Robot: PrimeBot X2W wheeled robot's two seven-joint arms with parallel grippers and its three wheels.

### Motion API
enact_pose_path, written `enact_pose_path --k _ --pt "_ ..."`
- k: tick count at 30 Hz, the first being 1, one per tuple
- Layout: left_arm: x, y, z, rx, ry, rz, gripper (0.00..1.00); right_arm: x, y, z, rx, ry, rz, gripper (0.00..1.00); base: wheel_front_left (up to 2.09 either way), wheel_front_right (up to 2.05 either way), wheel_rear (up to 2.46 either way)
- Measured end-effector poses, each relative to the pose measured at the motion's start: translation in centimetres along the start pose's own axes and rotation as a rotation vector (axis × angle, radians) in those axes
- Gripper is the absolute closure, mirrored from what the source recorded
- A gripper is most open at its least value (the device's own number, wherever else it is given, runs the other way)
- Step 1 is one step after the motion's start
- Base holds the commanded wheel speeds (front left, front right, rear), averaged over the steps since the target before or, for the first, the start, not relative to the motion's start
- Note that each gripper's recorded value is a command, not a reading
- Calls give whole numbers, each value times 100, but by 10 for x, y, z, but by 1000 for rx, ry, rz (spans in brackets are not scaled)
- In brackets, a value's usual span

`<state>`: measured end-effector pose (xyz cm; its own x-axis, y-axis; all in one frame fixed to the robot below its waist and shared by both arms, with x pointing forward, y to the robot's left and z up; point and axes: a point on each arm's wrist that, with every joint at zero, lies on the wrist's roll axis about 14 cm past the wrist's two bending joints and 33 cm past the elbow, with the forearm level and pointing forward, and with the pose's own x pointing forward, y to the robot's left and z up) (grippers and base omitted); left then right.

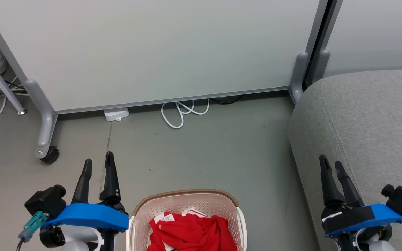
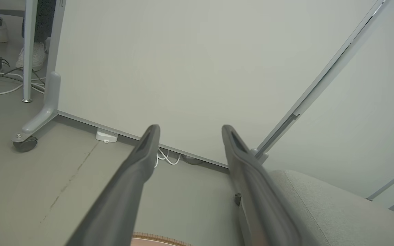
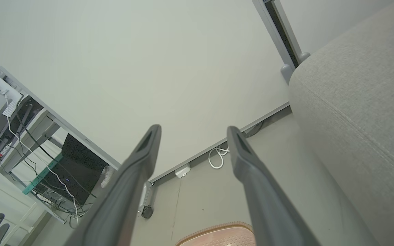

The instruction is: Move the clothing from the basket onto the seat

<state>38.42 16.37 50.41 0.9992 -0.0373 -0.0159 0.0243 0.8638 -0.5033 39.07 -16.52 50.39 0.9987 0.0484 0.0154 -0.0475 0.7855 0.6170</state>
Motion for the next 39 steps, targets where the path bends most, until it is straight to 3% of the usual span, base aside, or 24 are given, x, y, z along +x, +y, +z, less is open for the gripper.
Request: enact_pose_path --k 39 --pt "2 -23 3 399 -65 -101 0 10 28 -9 -367 -14 125 0 0 0 0"
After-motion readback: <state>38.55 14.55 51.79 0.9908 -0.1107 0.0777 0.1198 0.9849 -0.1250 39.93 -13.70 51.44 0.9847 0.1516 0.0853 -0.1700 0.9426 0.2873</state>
